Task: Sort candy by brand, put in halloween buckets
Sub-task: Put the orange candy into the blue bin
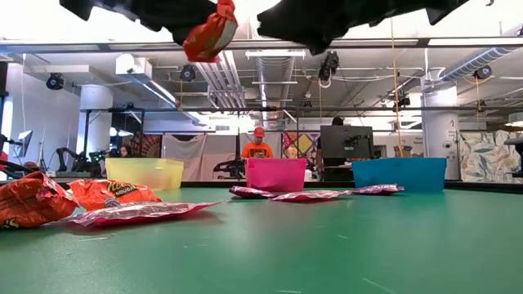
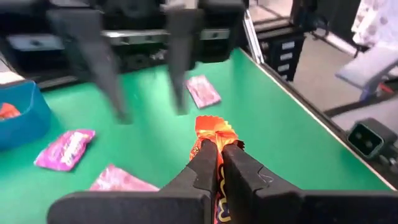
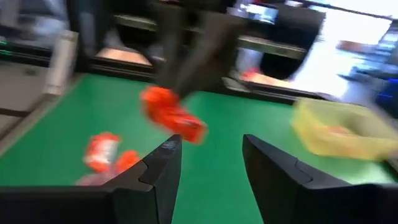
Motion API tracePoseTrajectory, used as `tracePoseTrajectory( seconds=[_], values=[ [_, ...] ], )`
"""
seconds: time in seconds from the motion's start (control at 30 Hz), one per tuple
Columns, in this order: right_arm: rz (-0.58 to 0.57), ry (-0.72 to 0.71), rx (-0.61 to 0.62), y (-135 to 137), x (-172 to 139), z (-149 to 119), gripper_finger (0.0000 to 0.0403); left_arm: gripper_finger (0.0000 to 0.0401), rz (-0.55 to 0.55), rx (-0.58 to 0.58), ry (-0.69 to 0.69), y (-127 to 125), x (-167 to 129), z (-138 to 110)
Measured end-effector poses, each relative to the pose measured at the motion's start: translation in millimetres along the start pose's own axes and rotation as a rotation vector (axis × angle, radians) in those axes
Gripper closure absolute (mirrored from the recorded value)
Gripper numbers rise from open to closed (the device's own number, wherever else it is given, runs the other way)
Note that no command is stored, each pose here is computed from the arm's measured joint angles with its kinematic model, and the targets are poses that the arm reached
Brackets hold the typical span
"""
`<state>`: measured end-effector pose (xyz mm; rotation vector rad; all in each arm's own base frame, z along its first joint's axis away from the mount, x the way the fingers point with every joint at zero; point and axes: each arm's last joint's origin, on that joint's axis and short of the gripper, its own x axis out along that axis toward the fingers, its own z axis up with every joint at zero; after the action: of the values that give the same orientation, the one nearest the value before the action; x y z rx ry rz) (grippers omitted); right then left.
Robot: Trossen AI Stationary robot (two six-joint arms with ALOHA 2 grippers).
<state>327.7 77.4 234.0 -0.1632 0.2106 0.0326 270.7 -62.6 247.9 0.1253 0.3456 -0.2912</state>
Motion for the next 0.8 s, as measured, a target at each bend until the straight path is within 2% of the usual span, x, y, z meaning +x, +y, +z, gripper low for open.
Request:
tracePoseTrajectory(
  seconds=[0.1, 0.4, 0.57, 0.8],
  values=[
    [0.076, -0.02, 0.019, 2, 2, 3, 0.0245, 0.04, 0.003, -0.001, -0.028, 0, 1, 0],
    [0.077, -0.037, 0.011, 3, 7, 6, 0.0252, 0.04, 0.005, -0.009, -0.02, 1, 14, -6],
    [0.127, -0.031, 0.009, 5, 7, 5, 0.0254, 0.04, 0.015, -0.001, -0.071, 3, 18, -4],
    [0.133, -0.011, 0.018, 5, 7, 3, 0.0256, 0.04, 0.023, -0.003, -0.089, 5, 19, -3]
  ],
)
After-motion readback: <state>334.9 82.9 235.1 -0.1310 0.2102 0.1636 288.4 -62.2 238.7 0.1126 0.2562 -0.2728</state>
